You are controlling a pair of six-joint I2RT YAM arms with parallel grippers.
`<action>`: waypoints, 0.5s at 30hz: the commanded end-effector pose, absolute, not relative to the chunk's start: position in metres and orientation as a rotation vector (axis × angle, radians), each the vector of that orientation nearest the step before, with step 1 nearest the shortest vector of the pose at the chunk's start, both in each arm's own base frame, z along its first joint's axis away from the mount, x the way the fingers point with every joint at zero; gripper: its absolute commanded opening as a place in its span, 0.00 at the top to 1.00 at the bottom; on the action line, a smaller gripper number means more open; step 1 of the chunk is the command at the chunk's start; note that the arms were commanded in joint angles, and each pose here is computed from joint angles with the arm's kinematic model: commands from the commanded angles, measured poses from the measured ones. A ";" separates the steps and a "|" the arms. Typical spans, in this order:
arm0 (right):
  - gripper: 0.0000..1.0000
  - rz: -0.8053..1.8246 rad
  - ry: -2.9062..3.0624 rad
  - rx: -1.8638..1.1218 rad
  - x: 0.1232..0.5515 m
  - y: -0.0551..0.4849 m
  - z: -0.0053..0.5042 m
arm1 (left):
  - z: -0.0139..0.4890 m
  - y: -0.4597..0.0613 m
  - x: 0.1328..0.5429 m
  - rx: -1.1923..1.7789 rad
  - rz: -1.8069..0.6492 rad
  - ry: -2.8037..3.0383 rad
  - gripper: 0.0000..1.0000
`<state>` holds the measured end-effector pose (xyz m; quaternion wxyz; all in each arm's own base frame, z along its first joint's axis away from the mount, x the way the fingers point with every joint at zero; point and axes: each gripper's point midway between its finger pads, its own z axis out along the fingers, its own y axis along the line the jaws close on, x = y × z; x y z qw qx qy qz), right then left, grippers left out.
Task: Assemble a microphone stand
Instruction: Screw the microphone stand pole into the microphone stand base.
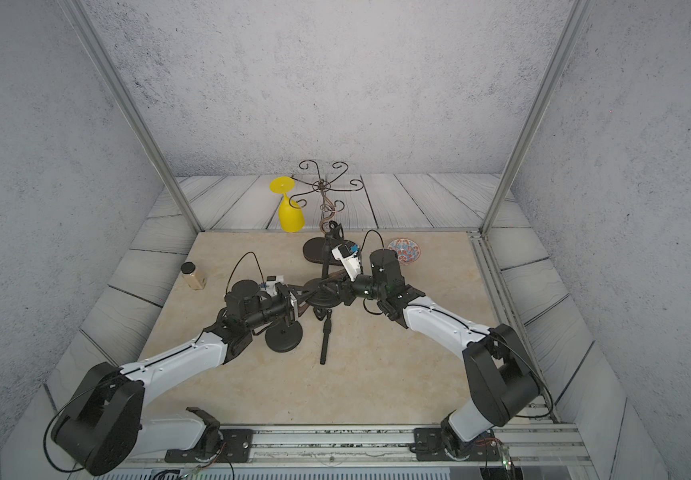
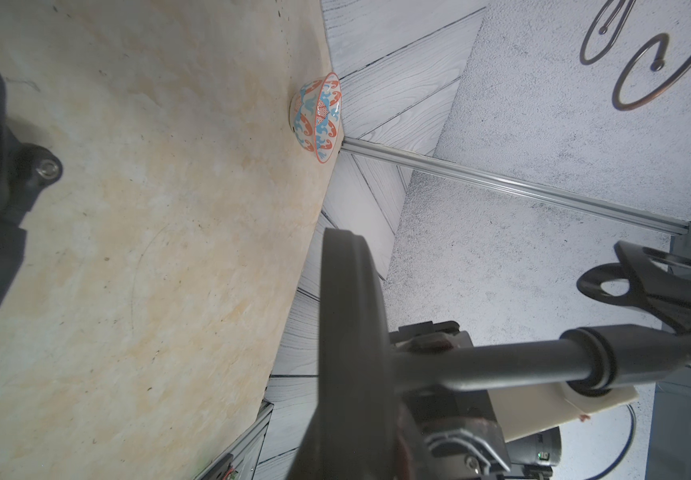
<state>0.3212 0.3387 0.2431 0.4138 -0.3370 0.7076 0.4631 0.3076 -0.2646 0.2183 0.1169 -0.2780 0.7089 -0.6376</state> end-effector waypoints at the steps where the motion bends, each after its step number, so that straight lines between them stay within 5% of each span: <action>1: 0.82 1.200 1.757 -0.864 0.325 0.345 0.246 | 0.259 -0.265 0.306 -0.666 -1.944 1.955 1.00; 5: 1.00 1.189 1.805 -0.755 0.332 0.342 0.245 | 0.260 -0.265 0.306 -0.664 -1.943 1.953 1.00; 15: 1.00 0.801 2.054 -0.190 0.327 0.364 0.245 | 0.256 -0.266 0.307 -0.662 -1.933 1.964 1.00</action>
